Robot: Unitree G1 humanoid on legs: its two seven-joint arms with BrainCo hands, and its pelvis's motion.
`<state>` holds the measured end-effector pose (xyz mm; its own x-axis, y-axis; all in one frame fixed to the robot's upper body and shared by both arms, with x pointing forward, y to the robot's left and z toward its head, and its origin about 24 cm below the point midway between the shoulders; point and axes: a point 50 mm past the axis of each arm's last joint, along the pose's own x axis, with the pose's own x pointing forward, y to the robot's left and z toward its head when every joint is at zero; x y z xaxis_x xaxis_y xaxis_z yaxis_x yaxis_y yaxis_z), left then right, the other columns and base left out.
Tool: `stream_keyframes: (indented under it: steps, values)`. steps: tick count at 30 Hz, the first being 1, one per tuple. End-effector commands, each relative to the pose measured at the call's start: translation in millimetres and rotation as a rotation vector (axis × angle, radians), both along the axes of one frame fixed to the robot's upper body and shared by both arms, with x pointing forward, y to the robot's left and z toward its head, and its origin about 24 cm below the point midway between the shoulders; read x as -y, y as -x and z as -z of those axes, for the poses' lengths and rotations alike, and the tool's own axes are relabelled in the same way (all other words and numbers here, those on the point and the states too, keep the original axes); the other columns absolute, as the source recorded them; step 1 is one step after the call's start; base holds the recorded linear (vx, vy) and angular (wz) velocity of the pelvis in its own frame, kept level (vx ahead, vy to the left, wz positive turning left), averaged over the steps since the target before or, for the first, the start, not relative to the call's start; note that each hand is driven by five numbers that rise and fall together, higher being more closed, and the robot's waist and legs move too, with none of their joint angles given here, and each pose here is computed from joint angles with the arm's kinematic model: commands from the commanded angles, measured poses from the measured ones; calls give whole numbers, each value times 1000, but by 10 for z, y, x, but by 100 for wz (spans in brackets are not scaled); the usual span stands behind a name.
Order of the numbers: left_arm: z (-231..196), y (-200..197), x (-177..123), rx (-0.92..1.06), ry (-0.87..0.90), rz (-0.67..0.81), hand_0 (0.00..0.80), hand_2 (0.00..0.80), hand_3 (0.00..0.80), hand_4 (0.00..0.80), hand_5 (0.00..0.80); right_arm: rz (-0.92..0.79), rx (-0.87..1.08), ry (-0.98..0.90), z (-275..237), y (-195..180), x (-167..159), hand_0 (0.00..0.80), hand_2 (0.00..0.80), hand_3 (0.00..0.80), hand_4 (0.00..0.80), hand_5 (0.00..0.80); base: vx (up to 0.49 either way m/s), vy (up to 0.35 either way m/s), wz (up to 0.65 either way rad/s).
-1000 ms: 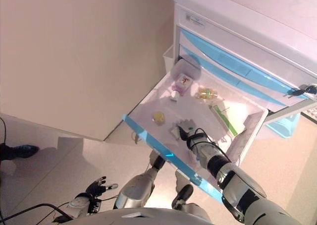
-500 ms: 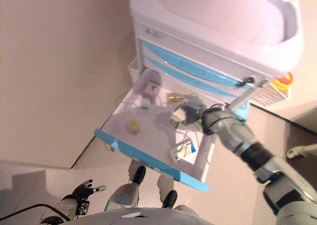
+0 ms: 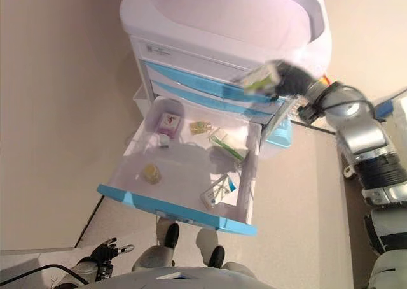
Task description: Open the drawer and pick up the medicine
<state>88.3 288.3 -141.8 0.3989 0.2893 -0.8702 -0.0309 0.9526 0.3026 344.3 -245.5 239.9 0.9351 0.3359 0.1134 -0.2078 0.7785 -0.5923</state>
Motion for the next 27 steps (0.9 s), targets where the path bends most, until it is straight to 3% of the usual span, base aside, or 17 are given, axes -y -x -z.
stream_keyframes:
  steps: [1,8,23,27]
  values:
    - [46,152,-8,-71,-19,37,0,0,0,0,0,177,222,-126,-630,-3,297,800,800,800,800,800,59,35,0]
    - [49,236,-49,-111,-25,44,0,0,0,0,0,461,246,-126,-1048,-21,752,800,800,800,800,800,57,21,5]
    - [-39,67,-136,-40,-51,68,0,0,0,0,0,836,112,321,-1435,-42,972,800,800,800,800,800,31,4,18]
    - [-89,-30,-174,3,-60,69,0,0,0,0,0,879,86,351,-1483,-41,966,800,800,800,800,800,-19,-25,23]
